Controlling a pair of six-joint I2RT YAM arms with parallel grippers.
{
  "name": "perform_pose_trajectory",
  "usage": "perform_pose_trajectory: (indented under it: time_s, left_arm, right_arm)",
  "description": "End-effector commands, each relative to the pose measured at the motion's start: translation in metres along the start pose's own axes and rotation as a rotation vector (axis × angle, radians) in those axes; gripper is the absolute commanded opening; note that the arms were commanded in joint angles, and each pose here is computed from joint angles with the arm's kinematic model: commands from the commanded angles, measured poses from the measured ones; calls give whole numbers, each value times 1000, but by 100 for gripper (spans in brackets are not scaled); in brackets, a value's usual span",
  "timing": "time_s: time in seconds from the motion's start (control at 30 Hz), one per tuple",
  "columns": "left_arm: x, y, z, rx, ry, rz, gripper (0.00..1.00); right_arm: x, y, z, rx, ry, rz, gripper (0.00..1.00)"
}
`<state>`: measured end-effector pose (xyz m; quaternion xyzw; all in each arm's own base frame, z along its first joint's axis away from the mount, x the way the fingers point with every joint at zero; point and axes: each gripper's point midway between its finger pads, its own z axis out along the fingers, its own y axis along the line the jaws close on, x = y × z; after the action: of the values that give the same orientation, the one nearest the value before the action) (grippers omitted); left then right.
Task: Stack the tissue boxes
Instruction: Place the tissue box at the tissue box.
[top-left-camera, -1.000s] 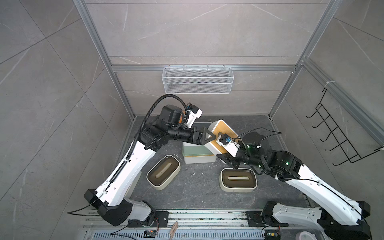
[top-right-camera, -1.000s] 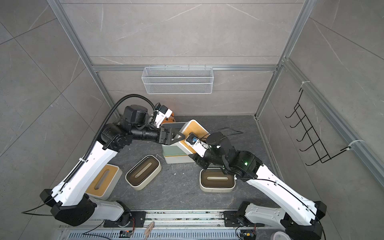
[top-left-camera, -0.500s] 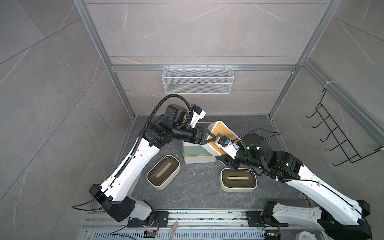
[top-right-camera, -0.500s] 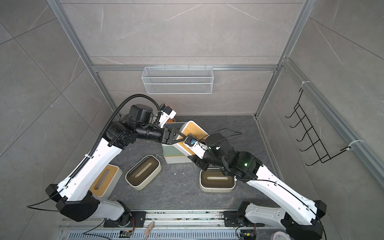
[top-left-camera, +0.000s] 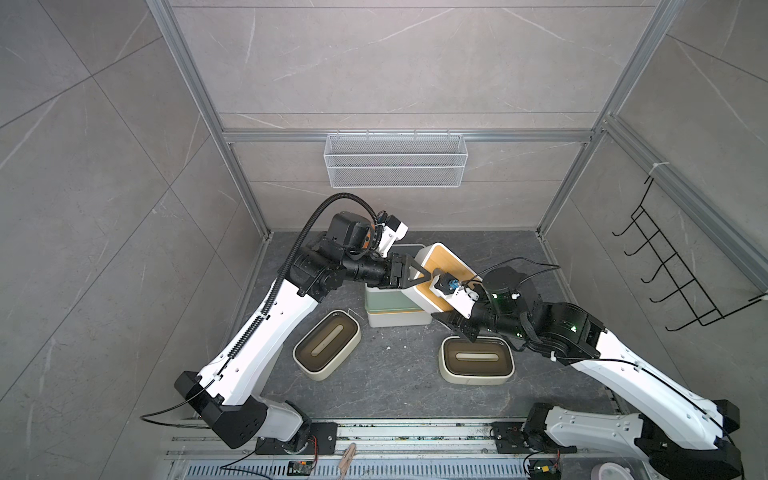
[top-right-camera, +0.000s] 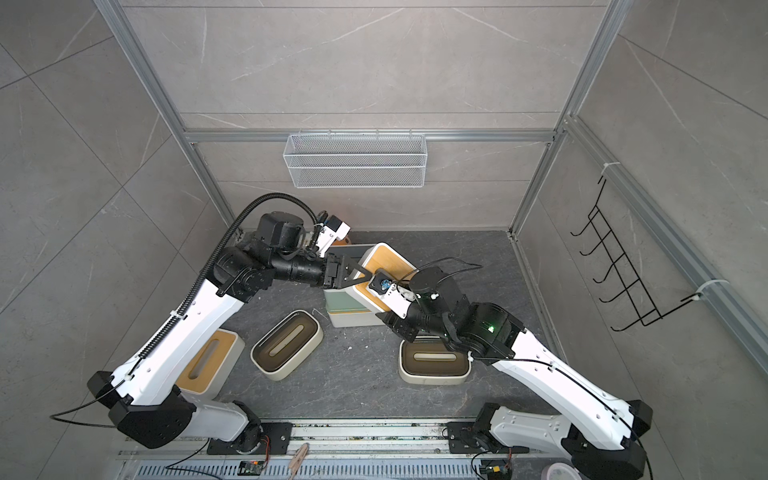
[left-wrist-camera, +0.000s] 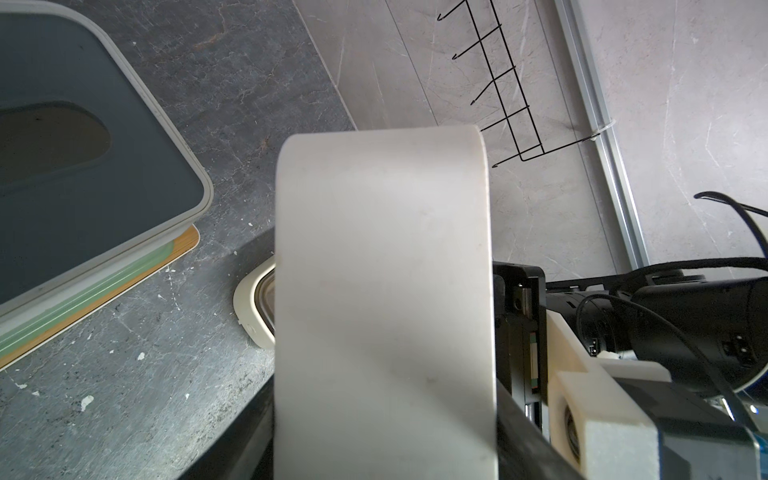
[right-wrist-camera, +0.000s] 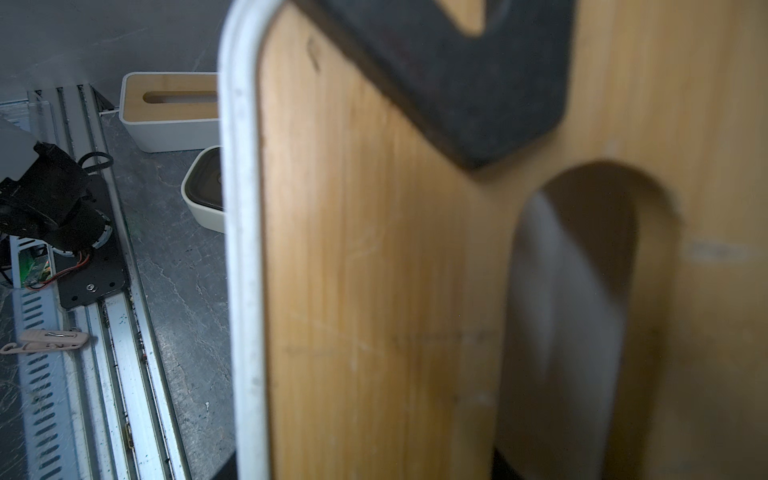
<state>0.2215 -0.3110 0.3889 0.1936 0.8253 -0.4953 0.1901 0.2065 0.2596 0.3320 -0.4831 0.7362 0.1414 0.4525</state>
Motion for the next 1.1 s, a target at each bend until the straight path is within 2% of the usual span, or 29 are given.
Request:
perform_pose_trajectory:
  time_s: [0.0, 0.37, 0.43, 0.6, 0.77, 0.93, 1.07]
  left_arm:
    - [-8, -40, -24, 111, -77, 47, 29]
    - [-37, -48, -56, 38, -280, 19, 21]
    - [-45, -48, -62, 16, -324, 16, 20]
    - [-66, -47, -83, -29, -448, 3, 20]
    - [-83, -36, -118, -38, -550, -49, 20]
    - [-91, -15, -144, 1, -593, -140, 20]
    - [-94, -3, -146, 62, -588, -199, 20]
  right_arm:
    - [-39, -8, -13, 26, -119, -10, 54]
    - [-69, -23, -33, 64, -144, 40, 84]
    - [-80, -30, -47, 93, -186, 67, 99]
    - [-97, -51, -81, 194, -327, 188, 100]
    - [-89, -67, -87, 300, -391, 257, 100]
    - [-82, -67, -92, 328, -574, 290, 100]
    - [-75, -54, -78, 259, -643, 270, 100]
